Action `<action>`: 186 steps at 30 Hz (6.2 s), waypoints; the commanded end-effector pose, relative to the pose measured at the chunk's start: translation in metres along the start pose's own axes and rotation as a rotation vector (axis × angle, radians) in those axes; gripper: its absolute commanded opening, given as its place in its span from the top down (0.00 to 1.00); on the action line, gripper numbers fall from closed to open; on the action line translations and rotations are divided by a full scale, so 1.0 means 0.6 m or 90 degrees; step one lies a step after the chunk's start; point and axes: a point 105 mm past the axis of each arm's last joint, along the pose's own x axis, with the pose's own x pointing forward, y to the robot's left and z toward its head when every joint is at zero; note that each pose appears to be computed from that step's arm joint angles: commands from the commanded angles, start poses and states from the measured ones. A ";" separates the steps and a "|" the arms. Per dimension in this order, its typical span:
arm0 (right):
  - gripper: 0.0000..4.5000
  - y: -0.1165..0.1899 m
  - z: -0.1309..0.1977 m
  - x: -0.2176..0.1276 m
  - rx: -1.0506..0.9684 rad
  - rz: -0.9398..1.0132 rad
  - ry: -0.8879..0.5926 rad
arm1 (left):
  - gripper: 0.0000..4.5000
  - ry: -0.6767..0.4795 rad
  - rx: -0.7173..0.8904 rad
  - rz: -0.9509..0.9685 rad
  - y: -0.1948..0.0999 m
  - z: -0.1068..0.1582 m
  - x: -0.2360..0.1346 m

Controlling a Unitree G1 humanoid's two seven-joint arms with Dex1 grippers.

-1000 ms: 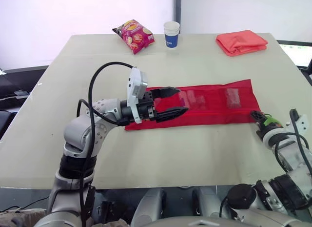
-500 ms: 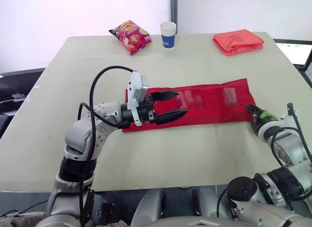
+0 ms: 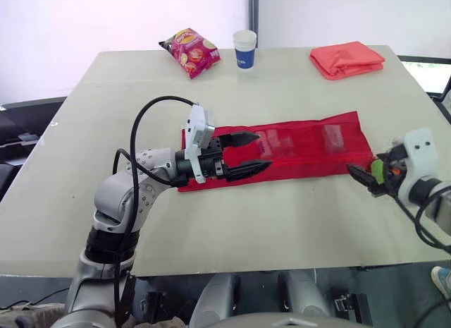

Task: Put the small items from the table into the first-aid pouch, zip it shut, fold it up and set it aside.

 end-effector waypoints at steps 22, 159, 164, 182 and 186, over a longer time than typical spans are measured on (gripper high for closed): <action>0.02 0.012 -0.027 0.056 0.767 -0.022 -0.110 | 0.12 -0.013 0.021 -0.008 -0.010 0.014 0.002; 0.99 0.169 0.123 0.168 -0.168 0.470 -0.222 | 0.12 -0.049 -0.615 0.450 0.090 -0.163 -0.243; 0.99 0.168 0.119 0.170 -0.168 0.464 -0.215 | 0.12 -0.083 -0.630 0.435 0.090 -0.145 -0.241; 0.99 0.161 0.117 0.165 -0.171 0.453 -0.214 | 0.12 0.147 -0.603 0.518 0.089 -0.148 -0.272; 0.99 0.164 0.117 0.163 -0.169 0.456 -0.215 | 0.12 0.160 -0.604 0.507 0.089 -0.150 -0.249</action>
